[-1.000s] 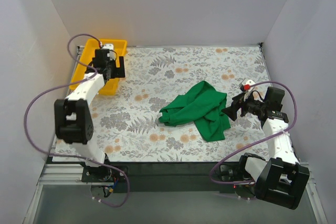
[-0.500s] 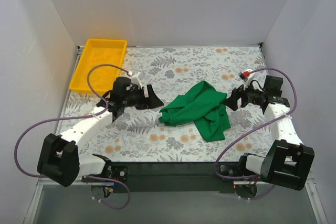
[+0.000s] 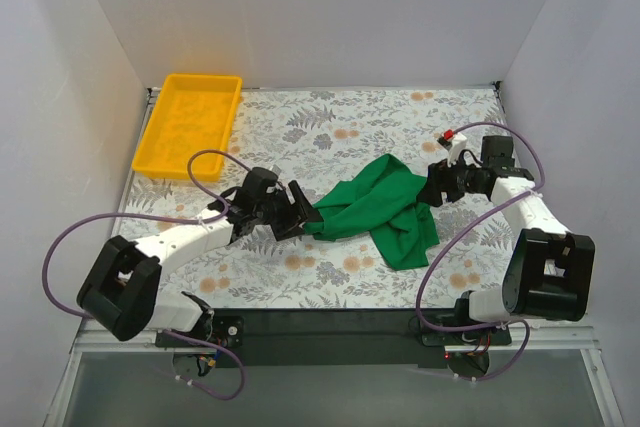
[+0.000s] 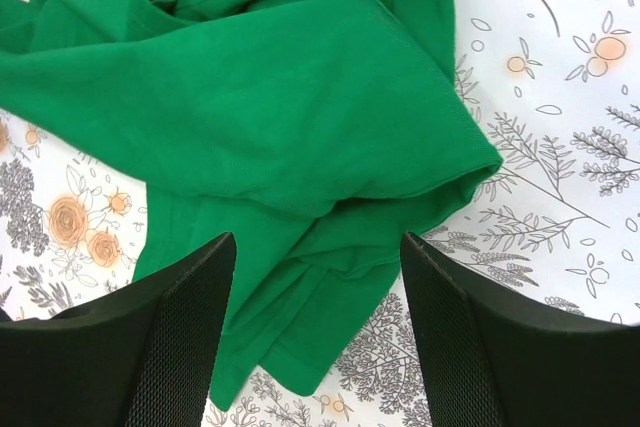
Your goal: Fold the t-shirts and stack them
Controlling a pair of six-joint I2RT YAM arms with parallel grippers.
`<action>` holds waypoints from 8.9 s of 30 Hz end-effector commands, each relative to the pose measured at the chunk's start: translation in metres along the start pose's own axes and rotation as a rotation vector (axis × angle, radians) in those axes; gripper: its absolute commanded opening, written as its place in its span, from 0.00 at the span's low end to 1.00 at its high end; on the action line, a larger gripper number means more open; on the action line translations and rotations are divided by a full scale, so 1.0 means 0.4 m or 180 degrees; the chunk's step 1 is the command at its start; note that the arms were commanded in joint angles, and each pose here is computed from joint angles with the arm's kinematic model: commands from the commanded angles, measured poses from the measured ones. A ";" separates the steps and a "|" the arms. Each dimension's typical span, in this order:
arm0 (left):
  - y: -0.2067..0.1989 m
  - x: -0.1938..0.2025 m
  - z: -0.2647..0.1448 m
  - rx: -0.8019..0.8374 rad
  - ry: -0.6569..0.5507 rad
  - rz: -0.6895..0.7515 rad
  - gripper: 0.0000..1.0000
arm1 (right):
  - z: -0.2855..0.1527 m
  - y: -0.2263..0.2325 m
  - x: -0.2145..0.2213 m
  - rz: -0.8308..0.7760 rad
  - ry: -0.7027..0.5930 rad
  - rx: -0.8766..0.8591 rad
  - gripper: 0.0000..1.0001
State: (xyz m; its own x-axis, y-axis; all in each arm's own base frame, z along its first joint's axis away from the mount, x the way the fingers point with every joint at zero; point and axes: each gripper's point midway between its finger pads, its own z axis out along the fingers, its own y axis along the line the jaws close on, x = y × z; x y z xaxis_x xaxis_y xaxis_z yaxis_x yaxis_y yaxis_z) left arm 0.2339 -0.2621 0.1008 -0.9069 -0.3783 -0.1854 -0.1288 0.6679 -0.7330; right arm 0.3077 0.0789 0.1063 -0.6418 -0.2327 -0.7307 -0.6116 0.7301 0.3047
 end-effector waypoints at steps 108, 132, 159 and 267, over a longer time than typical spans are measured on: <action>-0.427 -0.232 -0.477 0.0853 -0.2354 0.1366 0.00 | -0.409 0.287 -0.441 -0.2485 -0.0837 0.0841 0.01; -0.751 -0.526 -0.562 0.1979 -0.2182 0.1603 0.00 | -0.549 0.252 -0.671 -0.2520 -0.1659 0.1751 0.01; -0.011 -0.137 -0.274 0.0209 -0.0881 0.0516 0.66 | -0.105 0.407 0.140 -0.2631 0.0310 -0.1469 0.79; 0.052 -0.192 -0.180 -0.0347 -0.0535 0.0765 0.60 | -0.004 -0.542 -0.536 -0.0046 -0.1215 0.2645 0.01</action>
State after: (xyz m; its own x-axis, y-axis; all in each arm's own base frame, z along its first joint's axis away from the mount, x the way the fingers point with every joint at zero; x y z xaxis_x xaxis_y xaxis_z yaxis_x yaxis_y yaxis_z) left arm 0.2763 -0.1782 0.1362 -0.8545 -0.2644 -0.4471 0.0485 0.8164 -0.5754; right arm 0.5279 -0.0122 0.1324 -0.5449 -0.2697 -0.7939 -0.2691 0.9530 -0.1391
